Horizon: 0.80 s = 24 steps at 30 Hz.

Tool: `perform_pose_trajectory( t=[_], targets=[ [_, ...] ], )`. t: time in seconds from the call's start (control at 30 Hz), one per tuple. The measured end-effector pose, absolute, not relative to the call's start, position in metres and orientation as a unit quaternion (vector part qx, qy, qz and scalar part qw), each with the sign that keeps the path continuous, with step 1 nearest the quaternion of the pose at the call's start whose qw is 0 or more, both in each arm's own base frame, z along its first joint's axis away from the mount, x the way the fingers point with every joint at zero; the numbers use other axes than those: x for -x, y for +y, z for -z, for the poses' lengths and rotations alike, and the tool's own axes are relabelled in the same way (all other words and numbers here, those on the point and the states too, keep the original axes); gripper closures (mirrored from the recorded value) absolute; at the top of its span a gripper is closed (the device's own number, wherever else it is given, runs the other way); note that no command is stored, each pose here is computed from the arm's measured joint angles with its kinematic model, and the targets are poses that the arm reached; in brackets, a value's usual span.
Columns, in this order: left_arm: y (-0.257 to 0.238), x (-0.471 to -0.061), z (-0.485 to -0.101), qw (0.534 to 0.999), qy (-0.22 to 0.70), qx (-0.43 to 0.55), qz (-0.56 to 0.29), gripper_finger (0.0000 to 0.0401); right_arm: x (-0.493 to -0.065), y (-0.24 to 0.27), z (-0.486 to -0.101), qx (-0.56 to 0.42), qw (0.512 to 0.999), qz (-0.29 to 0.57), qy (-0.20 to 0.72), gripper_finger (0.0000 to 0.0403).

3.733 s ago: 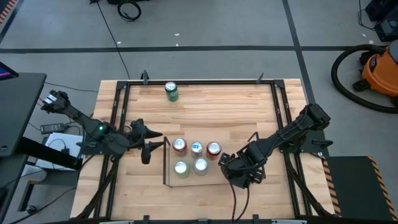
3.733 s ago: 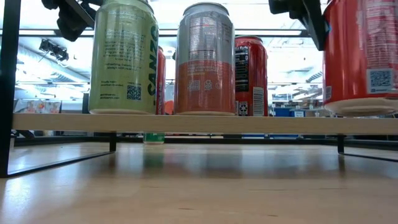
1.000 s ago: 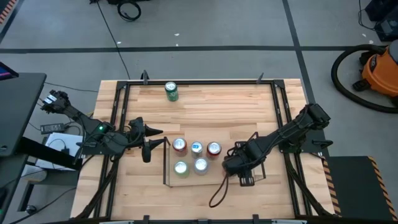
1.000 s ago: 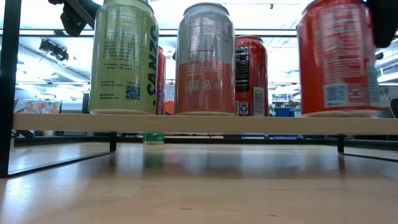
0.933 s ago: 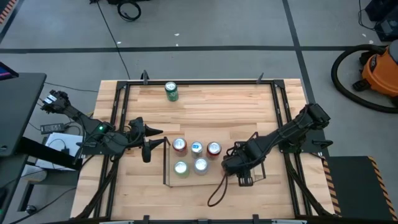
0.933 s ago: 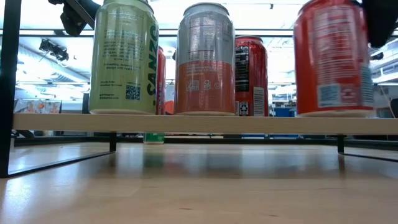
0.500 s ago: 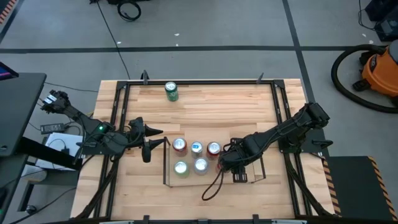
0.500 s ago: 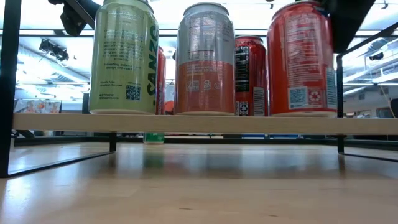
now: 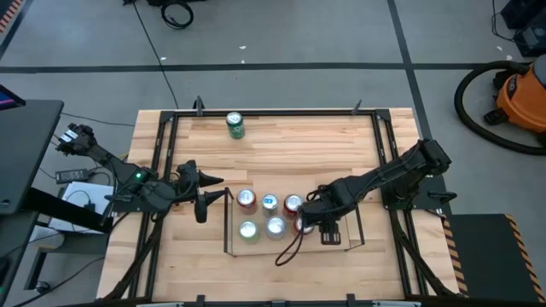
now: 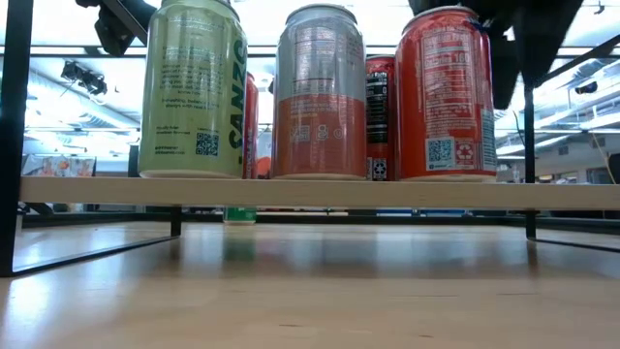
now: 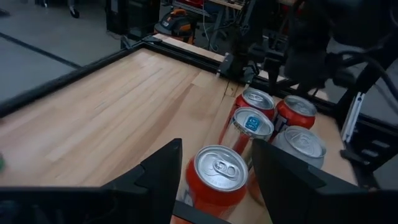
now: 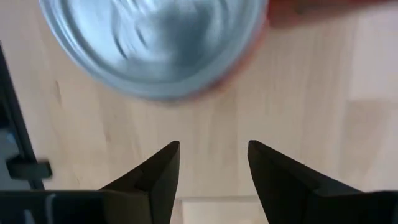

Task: Place canned beverage on shelf
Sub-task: Put the orange soda can on the shelf, then put the green soda can on the shelf

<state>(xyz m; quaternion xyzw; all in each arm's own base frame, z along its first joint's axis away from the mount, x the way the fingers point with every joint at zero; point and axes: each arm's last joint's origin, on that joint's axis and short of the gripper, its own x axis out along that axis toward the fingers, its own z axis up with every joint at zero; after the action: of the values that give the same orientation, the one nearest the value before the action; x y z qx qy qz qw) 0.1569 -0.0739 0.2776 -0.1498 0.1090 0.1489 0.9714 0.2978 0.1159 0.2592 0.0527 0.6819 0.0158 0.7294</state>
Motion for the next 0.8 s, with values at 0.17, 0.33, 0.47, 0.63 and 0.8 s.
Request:
perform_pose_trajectory(
  t=[0.17, 0.33, 0.47, 0.63, 0.8],
  targets=[
    [-0.063, -0.16, -0.278, 0.964, 0.094, 0.124, -0.214, 0.0198, -0.291, 0.101, -0.27, 0.007, 0.716, 0.0, 0.698, 0.0203],
    [-0.042, -0.168, -0.276, 0.956, 0.11, 0.124, -0.243, 0.0198, -0.289, 0.075, -0.283, 0.029, 0.735, 0.014, 0.677, 0.0203],
    [-0.023, -0.172, -0.275, 0.95, 0.123, 0.124, -0.259, 0.0198, -0.286, 0.048, -0.291, 0.04, 0.764, 0.021, 0.643, 0.0203],
    [0.005, -0.172, -0.27, 0.929, 0.144, 0.112, -0.322, 0.0198, -0.287, 0.014, -0.294, 0.055, 0.804, 0.02, 0.591, 0.0203],
    [0.03, -0.172, -0.266, 0.905, 0.164, 0.094, -0.38, 0.0195, -0.292, -0.016, -0.294, 0.119, 0.832, 0.052, 0.54, 0.0203]
  ],
)
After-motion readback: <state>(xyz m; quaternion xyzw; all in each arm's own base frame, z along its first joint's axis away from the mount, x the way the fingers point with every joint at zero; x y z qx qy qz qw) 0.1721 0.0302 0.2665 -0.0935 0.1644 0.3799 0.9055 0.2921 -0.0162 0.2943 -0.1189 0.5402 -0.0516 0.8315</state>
